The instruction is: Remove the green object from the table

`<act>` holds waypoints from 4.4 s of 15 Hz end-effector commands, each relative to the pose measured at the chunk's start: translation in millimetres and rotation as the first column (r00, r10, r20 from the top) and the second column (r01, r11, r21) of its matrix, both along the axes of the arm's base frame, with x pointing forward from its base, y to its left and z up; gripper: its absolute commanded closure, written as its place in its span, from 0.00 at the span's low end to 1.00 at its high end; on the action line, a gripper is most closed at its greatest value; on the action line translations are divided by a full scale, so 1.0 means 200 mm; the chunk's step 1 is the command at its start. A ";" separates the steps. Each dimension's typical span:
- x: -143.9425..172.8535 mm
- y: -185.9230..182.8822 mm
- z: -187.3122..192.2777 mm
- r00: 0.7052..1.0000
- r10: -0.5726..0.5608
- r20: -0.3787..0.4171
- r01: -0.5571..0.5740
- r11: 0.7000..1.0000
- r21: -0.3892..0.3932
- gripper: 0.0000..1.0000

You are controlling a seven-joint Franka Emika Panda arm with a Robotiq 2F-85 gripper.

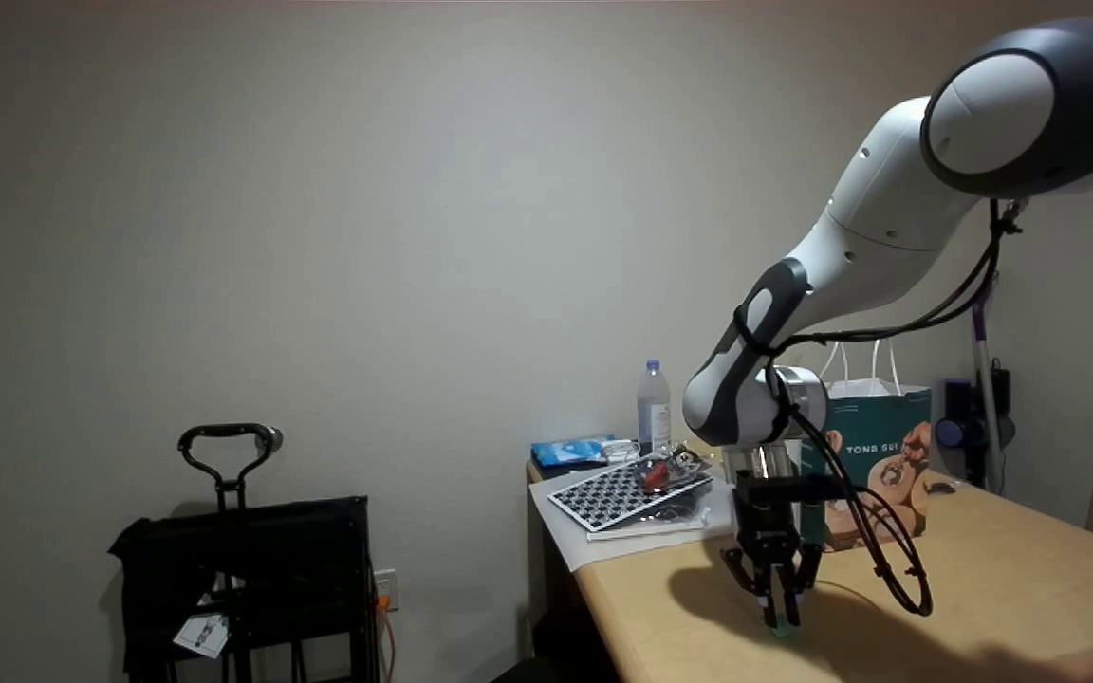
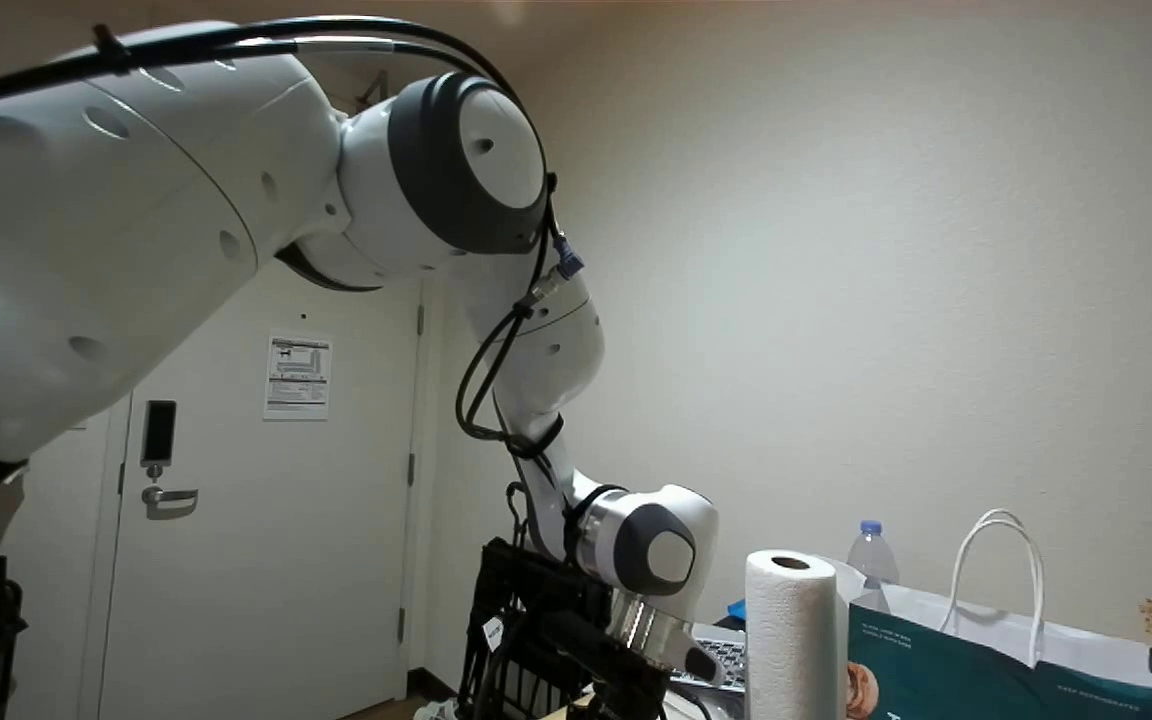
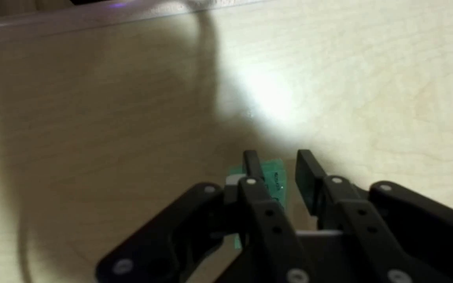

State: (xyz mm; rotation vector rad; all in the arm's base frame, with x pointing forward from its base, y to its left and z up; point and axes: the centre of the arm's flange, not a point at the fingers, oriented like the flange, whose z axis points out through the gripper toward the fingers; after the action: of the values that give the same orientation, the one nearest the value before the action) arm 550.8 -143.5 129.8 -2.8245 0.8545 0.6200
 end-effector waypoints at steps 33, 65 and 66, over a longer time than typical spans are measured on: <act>0.32 0.66 0.33 0.994 0.108 0.005 -0.103 0.961 -0.258 0.94; 0.92 1.71 0.29 0.801 0.598 -0.025 -0.508 0.656 -0.558 0.52; 0.93 1.71 0.29 0.796 0.605 -0.025 -0.513 0.652 -0.558 0.46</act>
State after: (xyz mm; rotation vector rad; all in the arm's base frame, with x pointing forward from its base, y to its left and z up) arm 724.0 197.0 185.4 -3.5973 0.1679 0.1881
